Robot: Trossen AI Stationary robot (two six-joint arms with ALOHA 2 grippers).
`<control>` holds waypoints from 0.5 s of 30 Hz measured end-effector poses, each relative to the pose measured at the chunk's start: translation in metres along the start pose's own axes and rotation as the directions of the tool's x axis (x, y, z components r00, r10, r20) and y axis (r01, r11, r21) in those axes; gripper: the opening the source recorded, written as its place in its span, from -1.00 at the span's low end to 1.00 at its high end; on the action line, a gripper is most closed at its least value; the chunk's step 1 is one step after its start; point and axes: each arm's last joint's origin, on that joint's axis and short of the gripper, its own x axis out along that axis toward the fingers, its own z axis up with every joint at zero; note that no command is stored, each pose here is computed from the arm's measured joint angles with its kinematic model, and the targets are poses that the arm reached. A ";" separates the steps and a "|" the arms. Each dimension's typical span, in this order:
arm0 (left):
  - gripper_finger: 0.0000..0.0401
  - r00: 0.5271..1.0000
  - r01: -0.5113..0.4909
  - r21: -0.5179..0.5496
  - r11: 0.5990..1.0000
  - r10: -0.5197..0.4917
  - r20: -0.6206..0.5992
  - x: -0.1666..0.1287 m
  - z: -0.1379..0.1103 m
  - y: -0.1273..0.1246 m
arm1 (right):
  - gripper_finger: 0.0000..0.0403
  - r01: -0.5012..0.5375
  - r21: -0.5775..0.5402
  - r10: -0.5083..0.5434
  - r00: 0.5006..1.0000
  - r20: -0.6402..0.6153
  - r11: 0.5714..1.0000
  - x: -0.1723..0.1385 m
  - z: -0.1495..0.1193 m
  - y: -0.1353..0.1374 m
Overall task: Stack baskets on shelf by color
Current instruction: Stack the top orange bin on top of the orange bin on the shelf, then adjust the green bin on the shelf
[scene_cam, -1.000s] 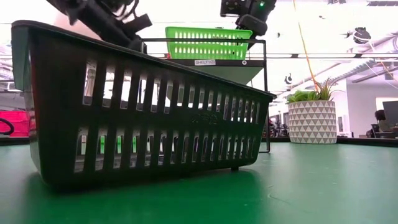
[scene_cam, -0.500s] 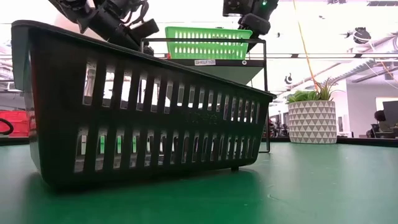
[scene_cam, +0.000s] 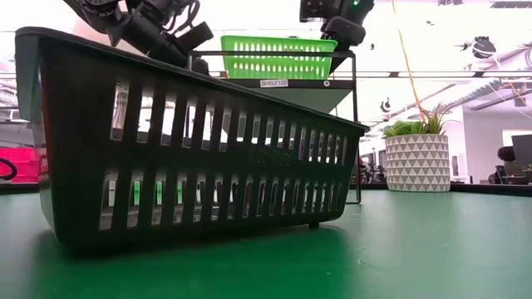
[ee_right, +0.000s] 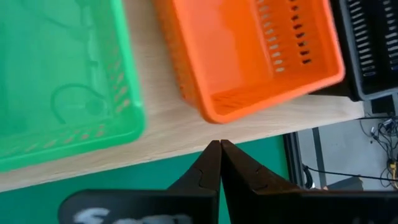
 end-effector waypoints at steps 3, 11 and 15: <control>-0.94 1.000 -0.008 0.000 1.000 0.008 0.016 0.003 0.001 0.000 | -0.98 -0.010 -0.015 0.010 1.000 -0.008 1.000 -0.002 -0.001 0.005; -0.94 0.999 -0.041 0.008 0.999 0.041 0.016 0.012 -0.003 0.006 | -0.98 -0.028 0.028 0.027 0.999 0.030 0.999 -0.027 -0.007 0.012; -0.94 0.998 -0.058 0.005 0.998 0.058 -0.001 0.008 -0.004 0.011 | -0.98 -0.042 0.053 0.037 0.996 0.079 0.998 -0.045 -0.011 0.014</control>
